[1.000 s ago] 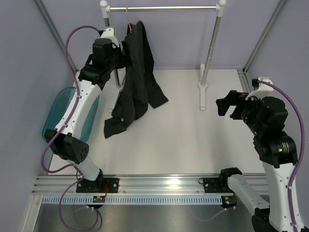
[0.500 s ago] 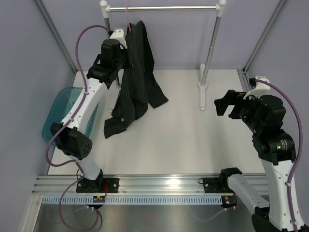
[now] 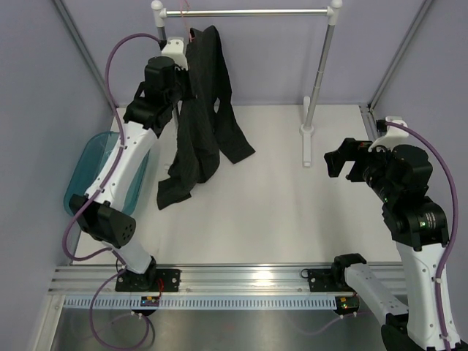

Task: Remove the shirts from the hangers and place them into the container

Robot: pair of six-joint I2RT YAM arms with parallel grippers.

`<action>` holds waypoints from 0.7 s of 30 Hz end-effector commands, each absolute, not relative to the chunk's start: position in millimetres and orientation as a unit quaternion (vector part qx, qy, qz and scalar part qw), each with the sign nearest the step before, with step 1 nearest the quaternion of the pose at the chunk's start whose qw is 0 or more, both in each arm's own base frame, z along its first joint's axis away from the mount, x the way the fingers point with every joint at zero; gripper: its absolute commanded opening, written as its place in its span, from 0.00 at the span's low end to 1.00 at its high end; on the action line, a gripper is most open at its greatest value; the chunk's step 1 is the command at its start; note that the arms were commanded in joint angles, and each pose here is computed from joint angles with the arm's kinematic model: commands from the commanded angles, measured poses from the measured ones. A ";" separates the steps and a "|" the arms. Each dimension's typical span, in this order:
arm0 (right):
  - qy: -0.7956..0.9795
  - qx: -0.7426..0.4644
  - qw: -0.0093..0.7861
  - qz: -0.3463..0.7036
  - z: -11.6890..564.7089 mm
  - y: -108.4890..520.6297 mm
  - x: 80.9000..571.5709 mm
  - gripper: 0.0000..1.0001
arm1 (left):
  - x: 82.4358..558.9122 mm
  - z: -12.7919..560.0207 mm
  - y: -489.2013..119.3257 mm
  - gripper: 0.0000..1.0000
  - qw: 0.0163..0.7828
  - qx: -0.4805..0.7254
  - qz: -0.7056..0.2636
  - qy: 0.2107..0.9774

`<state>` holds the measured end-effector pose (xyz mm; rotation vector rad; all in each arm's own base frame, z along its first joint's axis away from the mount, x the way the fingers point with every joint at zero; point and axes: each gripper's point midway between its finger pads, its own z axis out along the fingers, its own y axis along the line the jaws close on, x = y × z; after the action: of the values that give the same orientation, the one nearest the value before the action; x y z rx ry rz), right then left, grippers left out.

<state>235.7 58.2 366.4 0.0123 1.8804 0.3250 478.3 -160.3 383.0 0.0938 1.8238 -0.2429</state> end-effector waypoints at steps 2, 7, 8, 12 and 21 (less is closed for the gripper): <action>0.801 -0.029 0.579 0.149 368.9 65.7 225.7 1.00 | 440.7 496.9 -150.2 0.00 0.715 0.043 -0.127 0.686; 0.796 -0.034 0.585 0.152 373.3 66.5 221.8 0.99 | 421.0 499.9 -152.7 0.00 0.712 0.059 -0.137 0.687; 0.795 -0.038 0.586 0.155 374.6 68.0 221.0 0.99 | 416.8 498.7 -153.0 0.00 0.709 0.061 -0.140 0.689; 0.786 -0.062 0.591 0.171 383.3 75.1 214.0 0.99 | 386.8 486.3 -157.6 0.00 0.690 0.078 -0.162 0.702; 0.767 -0.098 0.602 0.202 400.3 89.4 210.4 0.99 | 324.3 461.2 -200.0 0.00 0.643 0.145 -0.237 0.714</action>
<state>216.5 78.6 380.6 -0.1413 1.8360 0.4254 348.4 -180.1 440.6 0.2711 1.7040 -0.4245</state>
